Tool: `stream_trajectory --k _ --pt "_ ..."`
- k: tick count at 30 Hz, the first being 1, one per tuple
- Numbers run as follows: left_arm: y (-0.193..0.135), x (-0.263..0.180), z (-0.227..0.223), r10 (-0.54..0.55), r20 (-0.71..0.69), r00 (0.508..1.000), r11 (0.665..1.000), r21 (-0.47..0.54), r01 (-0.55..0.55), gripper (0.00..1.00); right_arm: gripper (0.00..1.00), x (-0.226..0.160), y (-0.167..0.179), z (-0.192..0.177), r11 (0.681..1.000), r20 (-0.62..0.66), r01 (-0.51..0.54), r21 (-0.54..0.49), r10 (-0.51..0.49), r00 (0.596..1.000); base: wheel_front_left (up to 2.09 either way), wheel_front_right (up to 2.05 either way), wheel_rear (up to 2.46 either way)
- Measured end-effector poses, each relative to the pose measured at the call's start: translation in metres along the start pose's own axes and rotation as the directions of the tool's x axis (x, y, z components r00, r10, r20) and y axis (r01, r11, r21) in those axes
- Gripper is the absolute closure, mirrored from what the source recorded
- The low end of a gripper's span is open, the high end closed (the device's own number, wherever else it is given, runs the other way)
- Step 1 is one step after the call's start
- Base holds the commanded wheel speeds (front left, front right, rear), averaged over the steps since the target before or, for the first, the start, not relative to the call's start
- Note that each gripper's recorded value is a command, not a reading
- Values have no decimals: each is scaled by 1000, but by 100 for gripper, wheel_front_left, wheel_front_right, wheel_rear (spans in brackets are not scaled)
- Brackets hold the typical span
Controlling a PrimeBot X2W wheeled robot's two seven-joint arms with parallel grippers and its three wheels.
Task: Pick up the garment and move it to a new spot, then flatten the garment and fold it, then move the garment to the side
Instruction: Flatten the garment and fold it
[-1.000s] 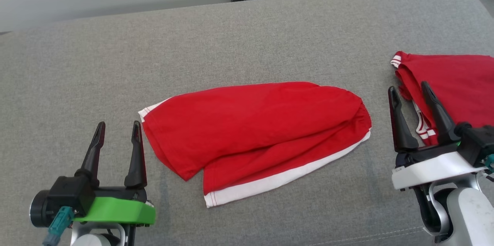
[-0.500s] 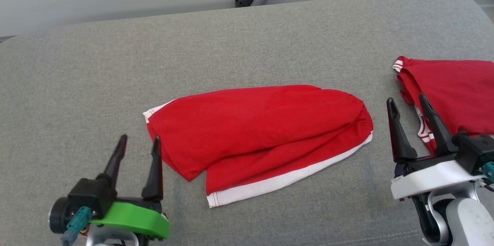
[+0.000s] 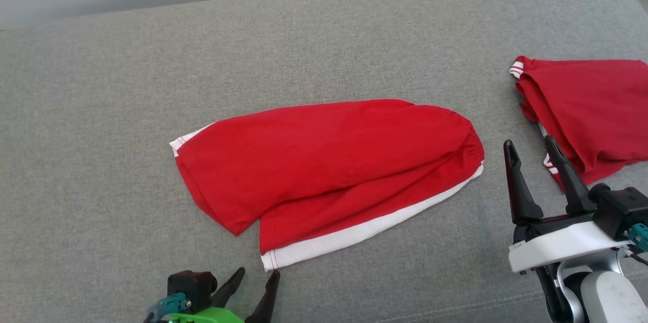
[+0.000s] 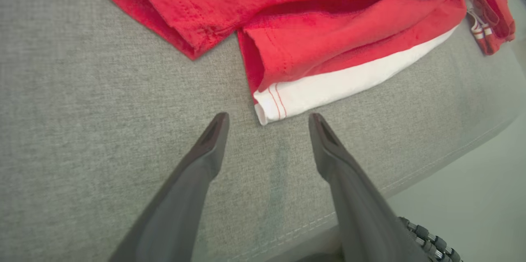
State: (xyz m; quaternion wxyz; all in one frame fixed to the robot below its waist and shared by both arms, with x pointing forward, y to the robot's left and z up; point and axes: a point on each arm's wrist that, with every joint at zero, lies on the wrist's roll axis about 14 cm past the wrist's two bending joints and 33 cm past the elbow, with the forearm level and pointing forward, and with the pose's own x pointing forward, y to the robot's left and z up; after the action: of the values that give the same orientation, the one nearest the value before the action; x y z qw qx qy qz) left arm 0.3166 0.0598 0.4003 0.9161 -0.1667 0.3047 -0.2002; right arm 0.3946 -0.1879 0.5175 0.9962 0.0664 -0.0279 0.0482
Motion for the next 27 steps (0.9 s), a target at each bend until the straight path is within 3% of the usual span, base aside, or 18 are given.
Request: stream_trajectory --k 9,10,11,12,20,27 --pt "8 27 -16 -2 -75 997 1000 -12 1 0 0 -1 -17 -15 999 -47 49 -11 -50 998 0 0 0" --pt "7 30 -15 -10 -72 997 1000 -17 8 27 0 -2 -20 -17 998 -55 59 -13 -59 997 0 0 0" --pt "6 32 -15 -14 -72 997 1000 -20 13 78 0 -4 -23 -19 998 -65 68 -15 -69 996 0 0 0" --pt "6 34 -16 -18 -73 997 1000 -20 16 100 0 -5 -26 -22 997 -76 77 -17 -78 994 0 0 0" --pt "16 43 -17 -9 -79 997 1000 -16 8 100 0 -12 -37 -60 995 -207 98 -7 -97 973 0 0 0" --pt "24 47 -12 6 -65 998 1000 -16 -7 100 0 4 -31 -97 999 -313 45 17 -37 949 0 0 0"
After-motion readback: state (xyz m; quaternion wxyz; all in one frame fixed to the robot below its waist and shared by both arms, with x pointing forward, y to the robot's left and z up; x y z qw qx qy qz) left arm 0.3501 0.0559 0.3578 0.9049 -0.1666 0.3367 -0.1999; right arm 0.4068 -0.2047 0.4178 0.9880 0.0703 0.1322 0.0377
